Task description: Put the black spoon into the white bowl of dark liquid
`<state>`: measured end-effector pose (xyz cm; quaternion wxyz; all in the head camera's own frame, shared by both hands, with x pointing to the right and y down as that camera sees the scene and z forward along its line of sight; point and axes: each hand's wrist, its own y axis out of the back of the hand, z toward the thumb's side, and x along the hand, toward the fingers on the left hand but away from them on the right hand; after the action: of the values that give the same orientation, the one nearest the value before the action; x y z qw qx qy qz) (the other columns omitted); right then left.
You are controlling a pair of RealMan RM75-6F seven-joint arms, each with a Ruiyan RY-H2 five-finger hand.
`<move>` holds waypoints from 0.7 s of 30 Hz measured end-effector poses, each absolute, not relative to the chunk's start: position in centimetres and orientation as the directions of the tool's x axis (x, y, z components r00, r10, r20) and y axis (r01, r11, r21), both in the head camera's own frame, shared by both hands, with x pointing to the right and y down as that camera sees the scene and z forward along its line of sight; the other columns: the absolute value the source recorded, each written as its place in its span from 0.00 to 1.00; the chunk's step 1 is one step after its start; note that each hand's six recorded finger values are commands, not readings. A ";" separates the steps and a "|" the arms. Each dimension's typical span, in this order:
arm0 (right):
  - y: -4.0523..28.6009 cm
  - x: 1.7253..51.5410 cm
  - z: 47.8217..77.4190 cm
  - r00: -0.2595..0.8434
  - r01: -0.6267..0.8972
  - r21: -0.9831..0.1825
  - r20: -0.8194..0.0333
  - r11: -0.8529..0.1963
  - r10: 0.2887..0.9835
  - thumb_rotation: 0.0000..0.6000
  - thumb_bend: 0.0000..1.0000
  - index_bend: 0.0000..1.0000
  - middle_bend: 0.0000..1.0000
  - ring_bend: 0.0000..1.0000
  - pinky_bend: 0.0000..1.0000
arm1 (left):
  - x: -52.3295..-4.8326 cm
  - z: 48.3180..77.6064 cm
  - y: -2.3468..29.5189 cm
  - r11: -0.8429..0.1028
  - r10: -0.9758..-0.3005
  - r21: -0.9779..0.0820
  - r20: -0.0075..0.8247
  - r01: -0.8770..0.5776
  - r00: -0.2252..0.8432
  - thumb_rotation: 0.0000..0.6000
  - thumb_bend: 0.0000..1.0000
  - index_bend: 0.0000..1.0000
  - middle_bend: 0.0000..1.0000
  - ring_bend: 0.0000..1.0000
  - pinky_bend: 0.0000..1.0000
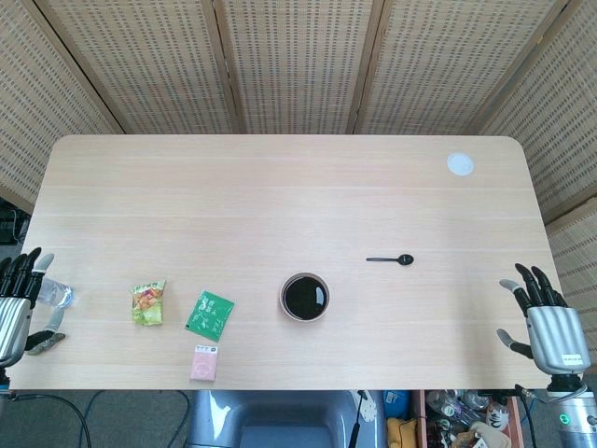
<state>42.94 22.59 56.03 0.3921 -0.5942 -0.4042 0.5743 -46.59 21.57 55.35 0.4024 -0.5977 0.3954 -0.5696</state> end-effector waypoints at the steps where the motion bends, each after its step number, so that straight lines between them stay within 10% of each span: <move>1: 22.6 43.0 56.0 0.013 0.030 -0.930 -0.365 -0.366 0.931 1.00 0.19 0.26 0.17 0.08 0.34 | -46.6 55.4 21.6 -0.365 -0.931 -0.931 0.364 -0.015 0.038 1.00 0.36 0.00 0.01 0.00 0.00; 21: 22.3 42.3 56.1 0.048 0.030 -0.926 -0.374 -0.376 0.926 1.00 0.19 0.26 0.17 0.08 0.34 | -46.6 55.3 21.9 -0.381 -0.924 -0.925 0.380 -0.012 0.036 1.00 0.36 0.00 0.01 0.00 0.00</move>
<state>42.30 22.34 56.07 0.3957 -0.6060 -0.3944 0.5662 -46.62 21.86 55.30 0.3972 -0.6003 0.3898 -0.5744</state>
